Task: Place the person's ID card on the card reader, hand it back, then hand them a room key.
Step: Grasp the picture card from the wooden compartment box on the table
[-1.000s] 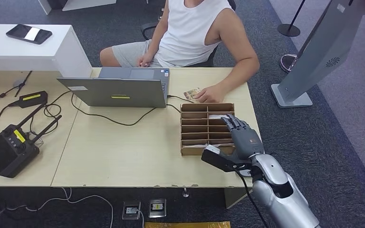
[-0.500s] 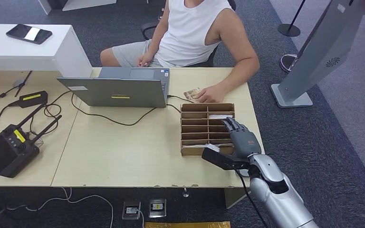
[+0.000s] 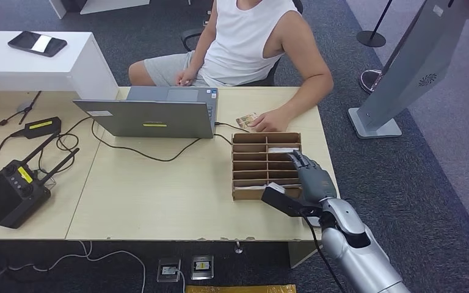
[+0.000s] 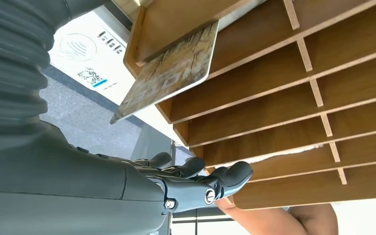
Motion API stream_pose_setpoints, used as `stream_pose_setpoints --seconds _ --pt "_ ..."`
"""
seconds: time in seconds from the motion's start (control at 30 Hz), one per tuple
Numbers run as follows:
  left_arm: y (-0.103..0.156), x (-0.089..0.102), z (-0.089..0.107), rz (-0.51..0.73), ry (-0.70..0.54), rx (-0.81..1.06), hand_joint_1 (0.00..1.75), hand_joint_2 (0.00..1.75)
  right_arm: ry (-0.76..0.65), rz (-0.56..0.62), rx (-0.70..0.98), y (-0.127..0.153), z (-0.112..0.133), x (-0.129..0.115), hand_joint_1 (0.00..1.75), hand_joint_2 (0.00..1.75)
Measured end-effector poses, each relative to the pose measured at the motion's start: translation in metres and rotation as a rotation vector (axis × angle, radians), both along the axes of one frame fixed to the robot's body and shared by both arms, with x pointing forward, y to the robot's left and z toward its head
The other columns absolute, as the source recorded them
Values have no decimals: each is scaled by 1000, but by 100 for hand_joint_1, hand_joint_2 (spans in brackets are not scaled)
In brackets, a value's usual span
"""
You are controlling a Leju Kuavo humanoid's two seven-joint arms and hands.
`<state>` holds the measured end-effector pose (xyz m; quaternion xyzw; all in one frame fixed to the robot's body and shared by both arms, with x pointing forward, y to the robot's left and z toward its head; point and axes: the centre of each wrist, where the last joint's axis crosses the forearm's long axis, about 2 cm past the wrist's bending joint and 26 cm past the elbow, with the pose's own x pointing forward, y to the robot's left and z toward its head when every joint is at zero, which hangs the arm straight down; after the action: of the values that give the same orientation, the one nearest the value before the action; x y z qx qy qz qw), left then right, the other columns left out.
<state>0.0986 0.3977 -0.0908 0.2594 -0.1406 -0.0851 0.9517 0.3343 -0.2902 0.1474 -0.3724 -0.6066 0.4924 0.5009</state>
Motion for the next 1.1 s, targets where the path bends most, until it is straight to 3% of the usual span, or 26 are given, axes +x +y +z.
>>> stream_pose_setpoints --seconds 0.67,1.1 --pt "1 0 0 2 -1 2 0 175 -85 -8 15 -20 28 2 0 175" --pt "4 0 1 -19 -8 -1 0 175 90 60 -52 -24 22 -9 0 175"
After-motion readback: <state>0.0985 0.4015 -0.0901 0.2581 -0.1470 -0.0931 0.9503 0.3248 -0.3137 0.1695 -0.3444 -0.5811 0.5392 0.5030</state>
